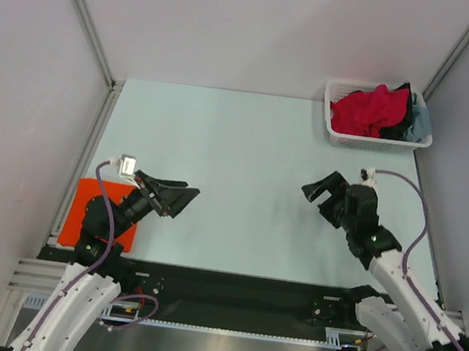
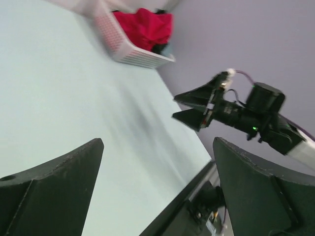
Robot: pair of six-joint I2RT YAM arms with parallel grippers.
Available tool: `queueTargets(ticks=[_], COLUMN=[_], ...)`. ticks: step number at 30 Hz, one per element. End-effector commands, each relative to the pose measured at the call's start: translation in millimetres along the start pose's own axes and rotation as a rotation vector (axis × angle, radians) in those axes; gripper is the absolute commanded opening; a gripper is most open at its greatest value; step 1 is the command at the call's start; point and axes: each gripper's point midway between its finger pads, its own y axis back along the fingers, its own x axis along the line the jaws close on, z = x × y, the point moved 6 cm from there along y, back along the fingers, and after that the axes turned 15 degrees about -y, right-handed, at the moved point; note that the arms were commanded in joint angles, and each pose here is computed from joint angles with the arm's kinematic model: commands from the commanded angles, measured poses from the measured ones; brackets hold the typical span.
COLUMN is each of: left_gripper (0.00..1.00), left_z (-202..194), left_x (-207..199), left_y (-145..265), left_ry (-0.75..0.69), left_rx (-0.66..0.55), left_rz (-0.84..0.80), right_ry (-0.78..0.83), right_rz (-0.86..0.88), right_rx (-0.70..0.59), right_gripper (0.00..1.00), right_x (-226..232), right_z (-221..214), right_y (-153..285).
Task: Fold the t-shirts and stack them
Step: Grab the tshirt from the pile
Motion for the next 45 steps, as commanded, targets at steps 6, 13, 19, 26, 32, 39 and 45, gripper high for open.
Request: queueTargets(ticks=[6, 13, 19, 26, 32, 39, 45], left_gripper=[1.0, 1.0, 1.0, 0.87, 0.86, 0.85, 0.82], left_z=[12, 26, 32, 13, 10, 10, 17], left_x=[43, 33, 35, 46, 50, 47, 36], left_y=[3, -6, -12, -21, -27, -27, -21], left_ry=[0.016, 0.018, 0.06, 0.143, 0.167, 0.165, 0.158], left_rx=[0.253, 0.381, 0.298, 0.349, 0.338, 0.371, 0.361], left_rz=[0.526, 0.497, 0.478, 0.474, 0.466, 0.453, 0.421], right_ry=[0.22, 0.329, 0.356, 0.365, 0.438, 0.46, 0.487], right_rz=[-0.145, -0.259, -0.378, -0.51, -0.542, -0.518, -0.423], right_rx=[-0.238, -0.512, -0.605, -0.569, -0.566, -0.584, -0.795], right_gripper=[1.0, 0.95, 0.9, 0.78, 0.65, 0.04, 0.0], right_x=[53, 95, 95, 77, 58, 60, 162], right_z=[127, 243, 312, 309, 310, 320, 335], right_y=[-66, -130, -191, -210, -225, -240, -167])
